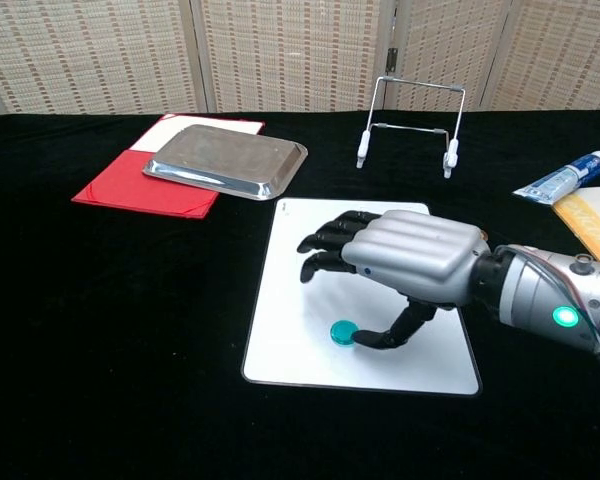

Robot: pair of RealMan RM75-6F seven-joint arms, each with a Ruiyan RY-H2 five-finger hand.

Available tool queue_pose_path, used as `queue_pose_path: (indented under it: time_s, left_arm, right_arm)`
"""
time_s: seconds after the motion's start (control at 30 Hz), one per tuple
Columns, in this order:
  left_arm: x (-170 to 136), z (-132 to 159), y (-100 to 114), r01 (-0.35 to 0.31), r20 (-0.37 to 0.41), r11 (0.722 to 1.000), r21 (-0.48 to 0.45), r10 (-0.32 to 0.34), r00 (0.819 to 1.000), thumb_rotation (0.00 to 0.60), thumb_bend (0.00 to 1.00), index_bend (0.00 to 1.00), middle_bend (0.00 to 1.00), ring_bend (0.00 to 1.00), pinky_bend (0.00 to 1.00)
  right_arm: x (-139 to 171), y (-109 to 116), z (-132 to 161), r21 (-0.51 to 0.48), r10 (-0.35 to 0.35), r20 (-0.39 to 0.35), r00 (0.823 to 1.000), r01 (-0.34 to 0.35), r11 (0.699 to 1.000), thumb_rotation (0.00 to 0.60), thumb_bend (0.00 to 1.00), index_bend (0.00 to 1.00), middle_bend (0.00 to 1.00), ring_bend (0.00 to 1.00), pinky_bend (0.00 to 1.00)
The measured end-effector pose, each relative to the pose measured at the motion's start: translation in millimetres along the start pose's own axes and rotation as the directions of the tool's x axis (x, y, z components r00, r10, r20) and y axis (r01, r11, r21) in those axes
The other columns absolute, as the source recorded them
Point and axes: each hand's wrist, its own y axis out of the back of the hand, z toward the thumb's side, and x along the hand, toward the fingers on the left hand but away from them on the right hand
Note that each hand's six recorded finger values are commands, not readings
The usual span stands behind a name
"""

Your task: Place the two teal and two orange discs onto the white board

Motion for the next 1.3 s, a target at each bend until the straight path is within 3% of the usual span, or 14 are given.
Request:
queue_pose_path:
  time_s: [0.17,0.3,0.53,0.77,1.03,1.3]
  left_arm:
    - [0.1,-0.3,-0.4,0.000,0.003,1.000,-0.004,0.000,1.000,0.600,0.19,0.00,0.00,0.00,0.00]
    - [1.4,-0.3,-1.7,0.004,0.004,1.000,-0.004,-0.004,1.000,0.600,0.19,0.00,0.00,0.00,0.00]
    - [4.2,11.9,-3.0,0.008,0.039,1.000,-0.005,-0.008,0.999,0.600,0.19,0.00,0.00,0.00,0.00]
    - [5.0,15.7,1.1,-0.001,0.049,1.000,-0.007,0.001,0.999,0.600,0.19,0.00,0.00,0.00,0.00]
    - [3.4,13.7,0.2,0.008,0.042,1.000,-0.008,-0.007,0.999,0.600,0.19,0.00,0.00,0.00,0.00]
    - [4.4,15.8,-1.3,0.012,0.047,1.000,-0.009,-0.011,0.999,0.600,0.19,0.00,0.00,0.00,0.00]
  right_arm:
    - [9.9,8.5,-19.5,-0.015,-0.052,0.067,0.996,0.053,0.998,0.600,0.39,0.13,0.08,0.00,0.00]
    - [36.2,13.2,-63.1,-0.024,-0.092,0.189,0.978,0.098,0.995,0.600,0.39,0.17,0.09,0.00,0.00]
    - [97.8,-5.4,-135.0,0.026,-0.015,0.358,0.934,0.006,1.000,0.600,0.40,0.14,0.05,0.00,0.00]
    - [119.3,-20.8,-148.9,0.069,0.017,0.390,0.921,-0.048,0.996,0.600,0.41,0.11,0.05,0.00,0.14]
    - [136.4,-39.4,-164.8,-0.001,0.061,0.432,0.900,-0.067,0.998,0.600,0.41,0.31,0.08,0.03,0.17]
    - [134.3,-51.4,-172.5,-0.046,0.088,0.452,0.888,-0.075,0.996,0.600,0.41,0.39,0.12,0.04,0.17]
